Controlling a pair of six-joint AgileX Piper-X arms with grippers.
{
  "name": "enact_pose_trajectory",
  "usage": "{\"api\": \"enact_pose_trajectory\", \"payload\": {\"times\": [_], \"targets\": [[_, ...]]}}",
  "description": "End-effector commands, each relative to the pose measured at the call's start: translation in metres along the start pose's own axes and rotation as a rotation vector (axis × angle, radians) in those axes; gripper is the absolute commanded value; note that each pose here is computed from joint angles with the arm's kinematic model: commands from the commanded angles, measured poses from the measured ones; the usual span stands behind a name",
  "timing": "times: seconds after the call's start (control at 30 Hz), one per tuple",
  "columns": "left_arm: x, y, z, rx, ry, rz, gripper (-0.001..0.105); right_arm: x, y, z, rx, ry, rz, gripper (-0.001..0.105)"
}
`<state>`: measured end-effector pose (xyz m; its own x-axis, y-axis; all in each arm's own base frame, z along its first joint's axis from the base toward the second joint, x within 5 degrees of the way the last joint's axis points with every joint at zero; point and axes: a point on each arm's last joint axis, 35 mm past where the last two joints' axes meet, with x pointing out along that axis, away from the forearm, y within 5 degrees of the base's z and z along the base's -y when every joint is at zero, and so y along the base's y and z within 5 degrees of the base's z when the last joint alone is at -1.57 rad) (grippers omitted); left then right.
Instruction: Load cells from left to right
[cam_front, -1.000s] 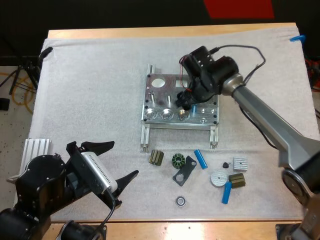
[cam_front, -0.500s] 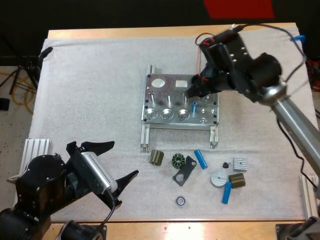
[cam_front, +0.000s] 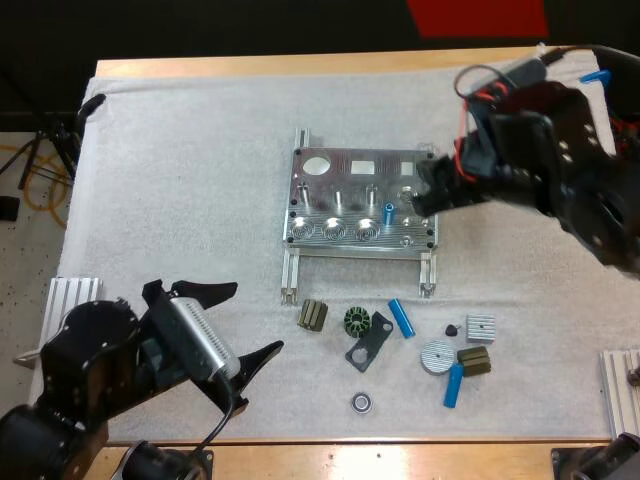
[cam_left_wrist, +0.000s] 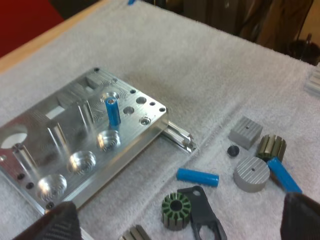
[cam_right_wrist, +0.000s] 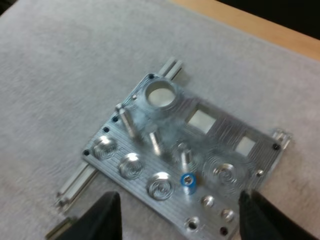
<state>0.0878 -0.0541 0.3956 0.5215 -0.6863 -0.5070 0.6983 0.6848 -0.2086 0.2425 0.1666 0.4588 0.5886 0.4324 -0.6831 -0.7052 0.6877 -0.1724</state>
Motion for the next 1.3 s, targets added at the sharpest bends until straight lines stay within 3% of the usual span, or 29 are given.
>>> {"api": "enact_pose_trajectory", "payload": {"times": [0.0,0.3,0.67,0.93,1.1,1.27], "targets": [[0.004,0.002,0.003,-0.004,0.001,-0.008,0.078,-0.013,0.004,-0.007,-0.01,-0.019,0.04,0.051],[0.03,0.006,0.024,0.1,0.014,-0.053,0.078,-0.062,0.023,-0.065,0.047,-0.063,0.079,0.051],[0.111,-0.006,0.053,0.236,0.157,-0.208,0.078,-0.101,0.047,-0.151,0.122,-0.11,0.098,0.051],[0.178,-0.005,0.044,0.392,0.314,-0.123,0.078,-0.122,0.059,-0.194,0.19,-0.06,0.105,0.051],[0.215,0.005,0.029,0.372,0.436,-0.063,0.078,-0.129,0.061,-0.2,0.196,-0.07,0.103,0.051],[0.253,0.012,0.024,0.213,0.545,0.008,0.078,-0.129,0.061,-0.199,0.195,-0.075,0.099,0.051]]}}
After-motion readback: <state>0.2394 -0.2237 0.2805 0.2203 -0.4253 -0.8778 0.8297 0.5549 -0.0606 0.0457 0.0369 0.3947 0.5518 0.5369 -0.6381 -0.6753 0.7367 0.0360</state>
